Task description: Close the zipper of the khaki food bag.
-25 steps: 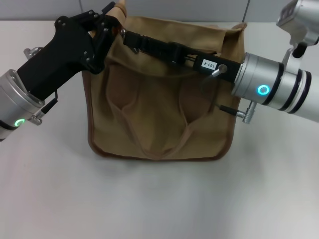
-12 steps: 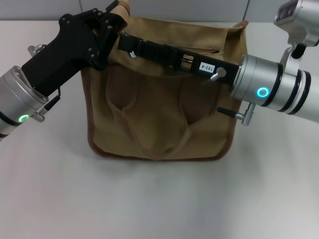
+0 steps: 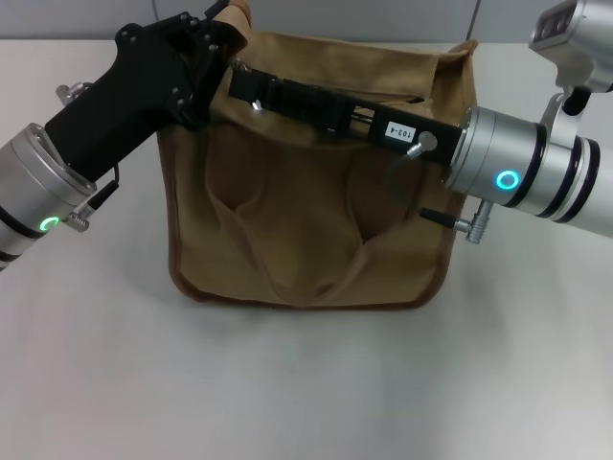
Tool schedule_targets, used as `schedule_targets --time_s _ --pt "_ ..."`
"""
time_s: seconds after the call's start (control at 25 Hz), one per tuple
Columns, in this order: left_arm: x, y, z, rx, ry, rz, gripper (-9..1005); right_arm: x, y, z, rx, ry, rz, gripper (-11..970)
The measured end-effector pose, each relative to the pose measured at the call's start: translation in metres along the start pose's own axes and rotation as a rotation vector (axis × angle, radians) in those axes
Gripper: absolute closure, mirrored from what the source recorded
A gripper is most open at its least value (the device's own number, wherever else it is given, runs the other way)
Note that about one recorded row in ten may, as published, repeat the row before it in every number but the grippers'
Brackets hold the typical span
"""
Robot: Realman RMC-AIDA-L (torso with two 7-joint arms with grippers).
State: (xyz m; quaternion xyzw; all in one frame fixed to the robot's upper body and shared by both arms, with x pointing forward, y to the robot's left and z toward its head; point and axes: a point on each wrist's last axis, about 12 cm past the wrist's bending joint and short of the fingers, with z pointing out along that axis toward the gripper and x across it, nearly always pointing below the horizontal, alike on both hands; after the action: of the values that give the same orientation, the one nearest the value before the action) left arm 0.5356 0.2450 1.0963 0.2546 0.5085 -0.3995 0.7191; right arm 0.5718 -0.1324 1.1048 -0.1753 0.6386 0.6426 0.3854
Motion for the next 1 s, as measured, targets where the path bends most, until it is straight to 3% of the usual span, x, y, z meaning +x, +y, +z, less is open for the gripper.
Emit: schedule_targets --time_s 0.32,0.52,0.64,1.0 --pt "0.0000 -0.0001 0.0001 -0.001 -0.002 -0.002 961 -0.0003 -0.0008 0.0004 0.007 0.004 -0.031 265" --pt "0.0002 -0.0016 0.0005 0.001 -0.012 -0.011 961 -0.0026 0.0003 0.0052 -0.004 0.022 -0.051 467" --pt "0.0001 -0.0017 0.0006 0.001 -0.013 -0.011 961 -0.0025 -0.0028 0.0067 0.022 0.036 -0.054 691" --pt "-0.0002 -0.0021 0.0017 0.005 -0.018 -0.009 960 -0.0027 -0.0025 0.0068 0.020 0.035 -0.053 910"
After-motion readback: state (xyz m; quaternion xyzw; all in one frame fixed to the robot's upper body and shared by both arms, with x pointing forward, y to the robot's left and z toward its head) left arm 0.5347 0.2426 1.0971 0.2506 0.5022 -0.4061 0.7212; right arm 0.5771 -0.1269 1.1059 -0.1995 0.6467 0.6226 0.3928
